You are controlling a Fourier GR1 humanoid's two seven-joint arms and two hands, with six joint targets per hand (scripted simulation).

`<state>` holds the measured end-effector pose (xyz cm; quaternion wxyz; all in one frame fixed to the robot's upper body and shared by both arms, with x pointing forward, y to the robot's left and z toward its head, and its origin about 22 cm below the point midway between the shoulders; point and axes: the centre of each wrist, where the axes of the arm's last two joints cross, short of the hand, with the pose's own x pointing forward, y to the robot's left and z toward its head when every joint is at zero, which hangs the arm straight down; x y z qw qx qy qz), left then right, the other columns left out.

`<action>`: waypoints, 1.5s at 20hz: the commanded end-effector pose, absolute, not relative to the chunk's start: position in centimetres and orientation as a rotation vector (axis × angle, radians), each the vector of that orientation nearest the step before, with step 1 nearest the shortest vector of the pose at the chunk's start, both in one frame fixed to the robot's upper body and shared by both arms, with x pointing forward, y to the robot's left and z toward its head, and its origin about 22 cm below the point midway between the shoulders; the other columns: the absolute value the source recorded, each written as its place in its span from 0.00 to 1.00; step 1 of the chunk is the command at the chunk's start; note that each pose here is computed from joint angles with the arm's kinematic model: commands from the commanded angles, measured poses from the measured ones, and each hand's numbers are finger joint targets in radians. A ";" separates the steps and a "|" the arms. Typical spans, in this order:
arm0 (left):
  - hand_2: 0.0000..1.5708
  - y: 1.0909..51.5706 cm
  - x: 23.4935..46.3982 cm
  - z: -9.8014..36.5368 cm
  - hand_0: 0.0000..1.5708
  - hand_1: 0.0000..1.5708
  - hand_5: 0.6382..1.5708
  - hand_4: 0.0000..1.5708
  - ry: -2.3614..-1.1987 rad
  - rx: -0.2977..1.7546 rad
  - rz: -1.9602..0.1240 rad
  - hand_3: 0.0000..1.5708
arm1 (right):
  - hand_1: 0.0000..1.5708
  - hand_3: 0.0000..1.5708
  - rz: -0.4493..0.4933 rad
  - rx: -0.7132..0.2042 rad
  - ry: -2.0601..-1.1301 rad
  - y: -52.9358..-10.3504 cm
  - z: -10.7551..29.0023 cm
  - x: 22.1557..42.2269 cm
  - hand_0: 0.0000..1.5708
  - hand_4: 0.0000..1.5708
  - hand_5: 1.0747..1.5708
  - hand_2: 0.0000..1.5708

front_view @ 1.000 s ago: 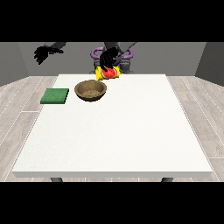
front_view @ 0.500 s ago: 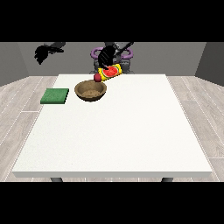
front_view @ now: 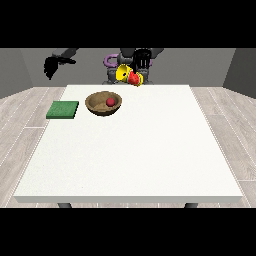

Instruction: Pick the cup and pour the ball into the bowl, then pick the bowl and place it on the pad

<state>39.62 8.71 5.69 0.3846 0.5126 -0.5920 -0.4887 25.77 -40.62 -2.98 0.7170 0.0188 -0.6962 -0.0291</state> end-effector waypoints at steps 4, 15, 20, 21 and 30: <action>0.00 12.4 37.7 3.9 0.00 0.00 0.99 0.27 -1.562 0.800 -0.415 0.00 | 0.00 0.00 -0.075 0.087 -1.610 -37.3 -2.2 28.3 0.00 0.23 0.99 0.00; 0.00 14.8 32.8 1.2 0.00 0.00 0.99 0.00 -1.801 0.133 -0.239 0.00 | 0.00 0.00 -0.179 -0.022 -1.605 -29.1 -5.1 29.6 0.00 0.20 1.00 0.00; 0.00 18.7 31.9 -0.6 0.00 0.00 0.99 0.00 -1.815 0.116 -0.213 0.00 | 0.00 0.00 -0.218 -0.021 -1.569 -29.1 -4.3 31.5 0.00 0.20 1.00 0.00; 0.00 20.6 33.9 1.8 0.00 0.00 0.99 0.00 -1.840 0.133 -0.218 0.00 | 0.00 0.00 -0.231 0.004 -1.626 -29.7 -3.2 32.6 0.00 0.19 1.00 0.00; 0.00 22.3 32.8 3.0 0.00 0.00 0.99 0.00 -1.860 0.134 -0.239 0.00 | 0.00 0.00 -0.255 -0.032 -1.584 -28.7 -9.3 30.3 0.00 0.13 0.98 0.00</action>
